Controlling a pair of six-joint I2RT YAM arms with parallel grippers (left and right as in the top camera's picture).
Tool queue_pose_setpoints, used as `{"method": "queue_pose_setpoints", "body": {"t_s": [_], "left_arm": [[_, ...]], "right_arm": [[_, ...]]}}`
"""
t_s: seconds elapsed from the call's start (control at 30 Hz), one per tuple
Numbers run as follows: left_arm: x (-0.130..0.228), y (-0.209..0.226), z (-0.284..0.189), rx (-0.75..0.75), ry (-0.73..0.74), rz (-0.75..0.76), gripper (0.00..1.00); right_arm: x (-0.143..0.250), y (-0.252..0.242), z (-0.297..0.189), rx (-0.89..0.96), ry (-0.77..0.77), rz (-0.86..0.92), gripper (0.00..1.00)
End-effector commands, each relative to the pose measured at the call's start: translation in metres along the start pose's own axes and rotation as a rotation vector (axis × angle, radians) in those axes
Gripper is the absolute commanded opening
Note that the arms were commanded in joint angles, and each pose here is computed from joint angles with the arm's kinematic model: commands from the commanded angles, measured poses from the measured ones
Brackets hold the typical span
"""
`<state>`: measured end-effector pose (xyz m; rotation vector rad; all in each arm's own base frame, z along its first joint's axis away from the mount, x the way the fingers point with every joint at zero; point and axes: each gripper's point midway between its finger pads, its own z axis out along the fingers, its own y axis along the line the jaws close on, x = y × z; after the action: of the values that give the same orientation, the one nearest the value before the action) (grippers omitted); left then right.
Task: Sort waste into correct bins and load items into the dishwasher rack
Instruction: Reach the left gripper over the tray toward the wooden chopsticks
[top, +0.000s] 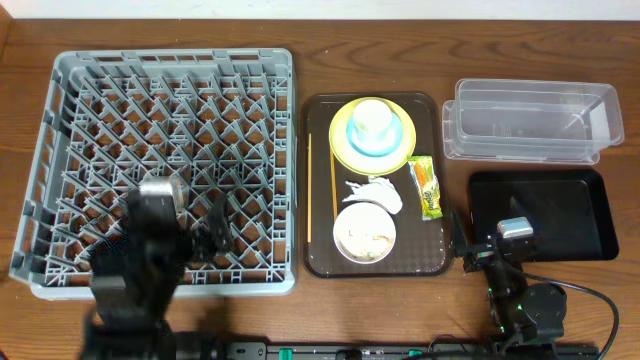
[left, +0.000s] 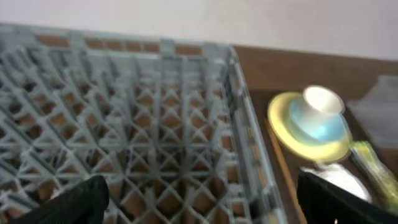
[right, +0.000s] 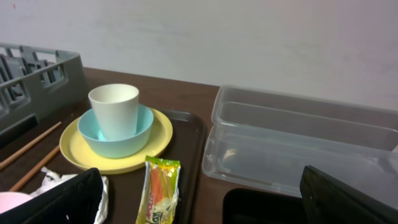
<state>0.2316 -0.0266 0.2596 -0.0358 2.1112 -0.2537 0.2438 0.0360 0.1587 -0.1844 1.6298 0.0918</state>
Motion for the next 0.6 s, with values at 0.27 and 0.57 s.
{"method": "queue_pose_setpoints", "body": {"t_s": [0.27,0.57], "left_arm": [[-0.064,-0.049,0.005,0.21,0.285,-0.115,0.97],[-0.026,-0.073,0.023,0.282,0.508,-0.197,0.19]], "right_arm": [[0.002,-0.004,0.0,0.02,0.005,0.014,0.99],[0.002,-0.004,0.0,0.02,0.005,0.014,0.99]]}}
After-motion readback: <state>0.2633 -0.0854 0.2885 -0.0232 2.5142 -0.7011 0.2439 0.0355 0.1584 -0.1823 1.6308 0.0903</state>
